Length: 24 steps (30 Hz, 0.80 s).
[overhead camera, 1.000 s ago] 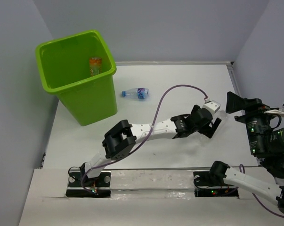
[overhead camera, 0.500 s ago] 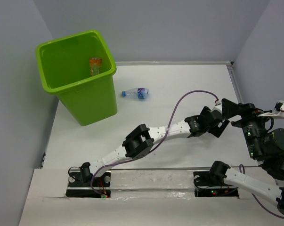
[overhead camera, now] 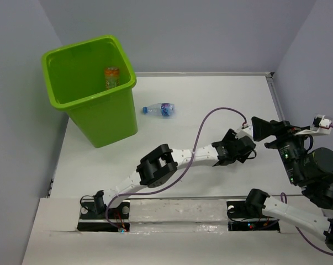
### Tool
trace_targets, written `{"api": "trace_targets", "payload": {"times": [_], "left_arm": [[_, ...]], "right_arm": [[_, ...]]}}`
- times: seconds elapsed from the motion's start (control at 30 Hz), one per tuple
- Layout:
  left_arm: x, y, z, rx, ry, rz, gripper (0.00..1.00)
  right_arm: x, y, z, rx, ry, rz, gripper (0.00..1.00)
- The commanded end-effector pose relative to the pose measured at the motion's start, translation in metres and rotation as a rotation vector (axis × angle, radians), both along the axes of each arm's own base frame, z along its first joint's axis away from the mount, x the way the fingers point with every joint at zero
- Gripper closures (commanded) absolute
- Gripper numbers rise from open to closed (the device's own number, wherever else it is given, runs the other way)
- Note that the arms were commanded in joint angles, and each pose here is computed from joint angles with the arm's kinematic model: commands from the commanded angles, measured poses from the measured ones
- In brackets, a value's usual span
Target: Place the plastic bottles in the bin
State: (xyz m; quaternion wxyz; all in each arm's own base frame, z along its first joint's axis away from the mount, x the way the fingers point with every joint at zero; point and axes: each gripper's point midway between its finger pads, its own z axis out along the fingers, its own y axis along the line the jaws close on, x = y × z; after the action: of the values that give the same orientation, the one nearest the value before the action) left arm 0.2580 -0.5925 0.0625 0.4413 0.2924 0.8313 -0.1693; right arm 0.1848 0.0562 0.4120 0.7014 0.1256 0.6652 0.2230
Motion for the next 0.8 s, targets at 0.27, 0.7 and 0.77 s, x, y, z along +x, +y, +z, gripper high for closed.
{"api": "trace_targets", "payload": {"times": [0.27, 0.7, 0.77], "left_arm": [[-0.037, 0.113, 0.182, -0.288, -0.11, 0.025, 0.63], [-0.017, 0.351, 0.412, -0.737, -0.43, 0.375, 0.63], [0.002, 0.395, 0.432, -0.761, -0.486, 0.491, 0.63]], "right_arm": [[-0.028, 0.006, 0.091, 0.004, -0.235, 0.185, 0.18], [0.032, 0.087, 0.092, -0.352, -0.24, 0.189, 0.28], [0.038, 0.107, 0.088, -0.407, -0.24, 0.241, 0.28]]}}
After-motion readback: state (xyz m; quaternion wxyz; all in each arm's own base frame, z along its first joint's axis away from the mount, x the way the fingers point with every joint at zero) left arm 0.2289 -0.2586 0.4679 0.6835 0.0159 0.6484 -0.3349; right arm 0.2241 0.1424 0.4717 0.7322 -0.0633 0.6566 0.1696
